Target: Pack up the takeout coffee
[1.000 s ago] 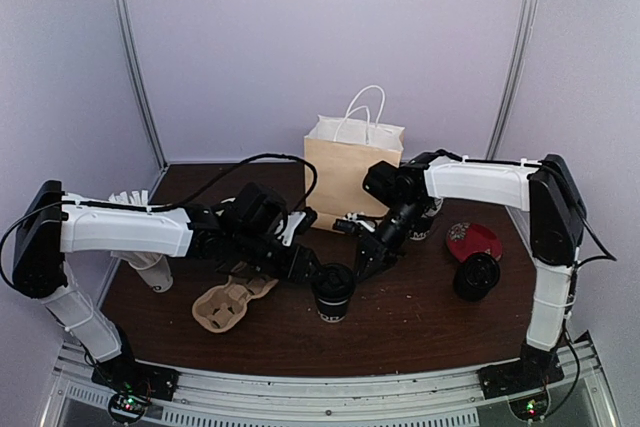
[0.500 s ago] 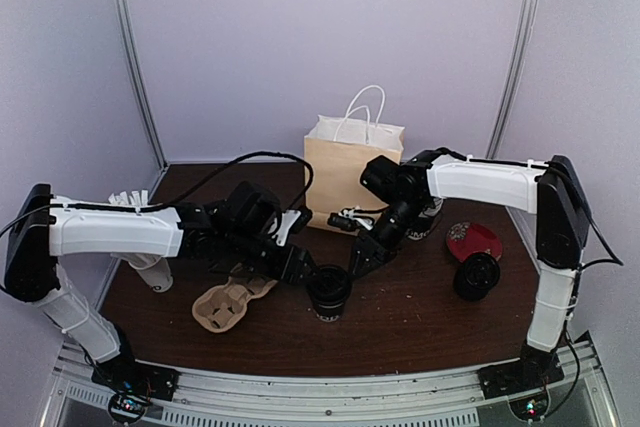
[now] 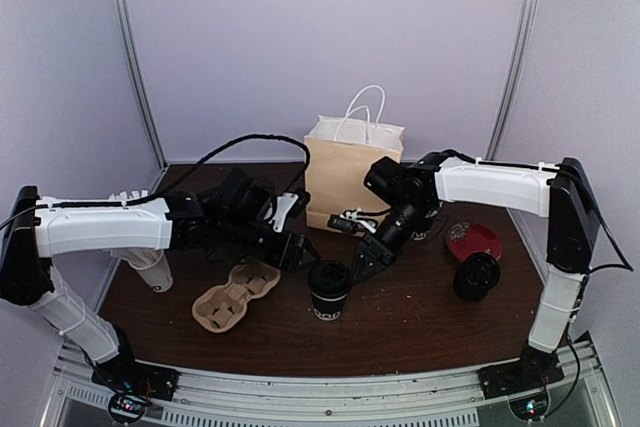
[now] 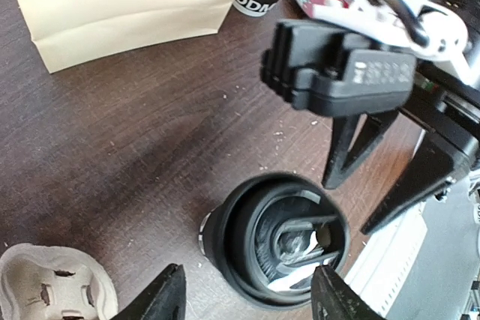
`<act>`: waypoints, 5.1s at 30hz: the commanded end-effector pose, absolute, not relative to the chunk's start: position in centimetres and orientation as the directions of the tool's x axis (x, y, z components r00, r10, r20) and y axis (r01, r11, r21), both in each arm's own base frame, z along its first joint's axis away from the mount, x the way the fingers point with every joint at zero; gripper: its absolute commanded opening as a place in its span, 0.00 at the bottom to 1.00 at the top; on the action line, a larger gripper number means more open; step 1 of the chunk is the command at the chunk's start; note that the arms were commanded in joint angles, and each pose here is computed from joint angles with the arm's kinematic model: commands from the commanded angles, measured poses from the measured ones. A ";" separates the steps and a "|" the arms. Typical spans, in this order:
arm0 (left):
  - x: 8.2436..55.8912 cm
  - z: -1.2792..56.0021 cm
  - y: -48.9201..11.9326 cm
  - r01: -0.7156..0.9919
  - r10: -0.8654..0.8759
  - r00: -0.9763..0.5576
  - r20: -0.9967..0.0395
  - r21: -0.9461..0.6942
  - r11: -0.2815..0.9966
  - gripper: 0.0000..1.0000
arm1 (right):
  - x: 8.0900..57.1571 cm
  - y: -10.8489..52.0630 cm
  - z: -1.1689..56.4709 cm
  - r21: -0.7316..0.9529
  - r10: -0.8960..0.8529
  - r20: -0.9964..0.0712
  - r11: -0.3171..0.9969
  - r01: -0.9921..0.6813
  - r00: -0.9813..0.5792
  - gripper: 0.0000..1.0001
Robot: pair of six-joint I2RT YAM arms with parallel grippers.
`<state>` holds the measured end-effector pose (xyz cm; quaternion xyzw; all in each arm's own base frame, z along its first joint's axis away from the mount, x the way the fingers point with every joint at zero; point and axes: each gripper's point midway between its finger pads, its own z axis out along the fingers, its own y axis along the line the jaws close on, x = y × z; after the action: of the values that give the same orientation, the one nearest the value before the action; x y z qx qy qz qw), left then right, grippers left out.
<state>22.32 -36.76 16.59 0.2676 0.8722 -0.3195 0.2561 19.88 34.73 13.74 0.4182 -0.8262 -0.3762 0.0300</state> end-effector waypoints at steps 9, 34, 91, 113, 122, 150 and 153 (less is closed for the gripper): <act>23.8 15.2 -38.8 0.637 0.329 -0.731 -0.598 -0.424 0.644 0.48 | 18.1 35.5 13.2 0.759 -0.675 -0.236 0.321 -0.567 -0.699 0.53; 22.5 11.7 -37.4 0.580 0.336 -0.793 -0.508 -0.461 0.671 0.37 | 19.5 36.7 11.0 0.816 -0.620 -0.112 0.388 -0.427 -0.777 0.64; 22.1 14.0 -35.4 0.552 0.271 -0.793 -0.545 -0.455 0.699 0.42 | 25.0 32.9 13.9 0.683 -0.636 -0.257 0.413 -0.602 -0.728 0.66; 22.8 16.6 -36.0 0.508 0.157 -0.805 -0.573 -0.528 0.681 0.52 | 23.8 35.3 12.7 0.831 -0.570 -0.142 0.375 -0.411 -0.809 0.50; 22.7 14.5 -36.9 0.508 0.190 -0.820 -0.540 -0.534 0.676 0.46 | 23.5 35.9 11.8 0.856 -0.566 -0.096 0.373 -0.358 -0.819 0.49; 20.0 5.6 -31.7 0.401 0.248 -0.896 -0.369 -0.430 0.809 0.33 | 25.7 31.1 2.8 0.445 -0.626 -0.002 0.698 -0.561 -0.780 0.38; 20.5 6.5 -32.0 0.426 0.257 -0.878 -0.403 -0.418 0.802 0.35 | 25.3 32.5 4.8 0.517 -0.652 -0.053 0.630 -0.580 -0.756 0.40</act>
<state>22.87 -35.44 12.31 0.1729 0.8926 -0.3436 0.2350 23.36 35.68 10.69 0.3089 -0.8556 -0.4039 0.0973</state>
